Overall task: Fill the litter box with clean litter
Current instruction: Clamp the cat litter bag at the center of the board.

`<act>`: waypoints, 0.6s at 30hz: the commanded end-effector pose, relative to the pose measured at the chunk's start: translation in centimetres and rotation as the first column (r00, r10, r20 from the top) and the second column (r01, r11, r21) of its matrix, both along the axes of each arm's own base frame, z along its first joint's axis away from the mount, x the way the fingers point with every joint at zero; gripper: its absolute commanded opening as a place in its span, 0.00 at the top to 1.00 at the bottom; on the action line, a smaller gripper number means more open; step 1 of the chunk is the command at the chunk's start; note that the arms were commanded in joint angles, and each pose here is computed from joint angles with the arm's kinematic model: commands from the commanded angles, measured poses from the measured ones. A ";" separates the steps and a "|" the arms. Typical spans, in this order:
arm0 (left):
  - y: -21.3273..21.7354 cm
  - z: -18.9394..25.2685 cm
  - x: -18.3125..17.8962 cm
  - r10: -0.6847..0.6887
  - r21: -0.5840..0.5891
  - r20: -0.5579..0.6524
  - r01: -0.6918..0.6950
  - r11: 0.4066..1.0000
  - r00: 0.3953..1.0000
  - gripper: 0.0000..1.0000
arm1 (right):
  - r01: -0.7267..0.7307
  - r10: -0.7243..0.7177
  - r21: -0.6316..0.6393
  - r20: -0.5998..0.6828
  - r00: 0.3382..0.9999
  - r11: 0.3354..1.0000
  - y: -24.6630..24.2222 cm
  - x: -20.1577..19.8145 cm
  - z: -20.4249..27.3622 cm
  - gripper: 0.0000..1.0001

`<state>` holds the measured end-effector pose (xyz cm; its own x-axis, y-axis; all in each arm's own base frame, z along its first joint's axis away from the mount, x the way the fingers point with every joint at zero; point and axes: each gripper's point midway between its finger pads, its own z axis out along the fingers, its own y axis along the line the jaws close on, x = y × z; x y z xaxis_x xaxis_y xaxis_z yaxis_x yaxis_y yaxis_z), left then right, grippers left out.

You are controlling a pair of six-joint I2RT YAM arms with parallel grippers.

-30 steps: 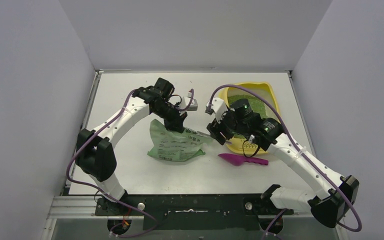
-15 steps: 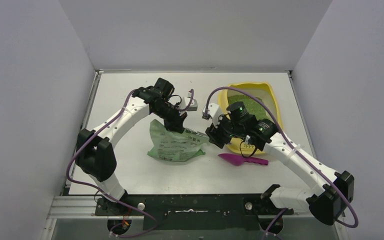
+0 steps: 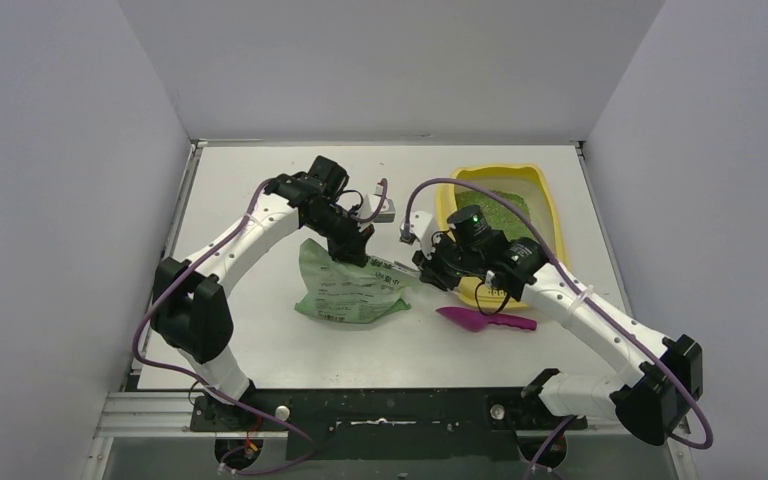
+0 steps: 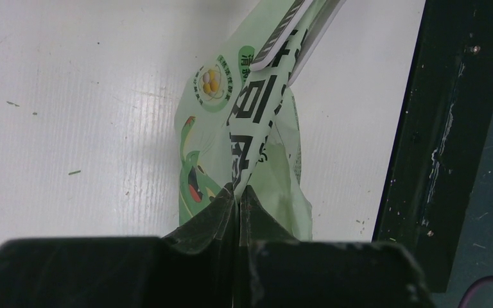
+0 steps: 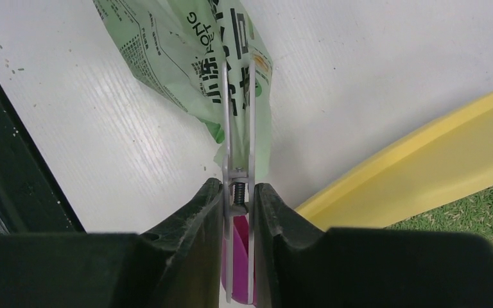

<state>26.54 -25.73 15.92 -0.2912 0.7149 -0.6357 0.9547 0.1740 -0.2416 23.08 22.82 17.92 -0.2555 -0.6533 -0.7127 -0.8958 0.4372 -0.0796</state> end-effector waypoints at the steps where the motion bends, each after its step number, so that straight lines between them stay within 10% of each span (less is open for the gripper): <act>1: -0.6 2.3 -1.0 -0.033 -0.070 -0.012 0.032 0.997 0.999 1.00 | -0.019 0.017 0.019 0.102 0.995 1.000 1.9 1.6 0.9 0.96; 18: -0.3 2.3 -0.8 -0.015 -0.063 -0.012 0.014 0.998 1.000 0.90 | -0.009 -0.009 0.100 0.180 0.984 0.995 4.3 2.1 0.2 0.85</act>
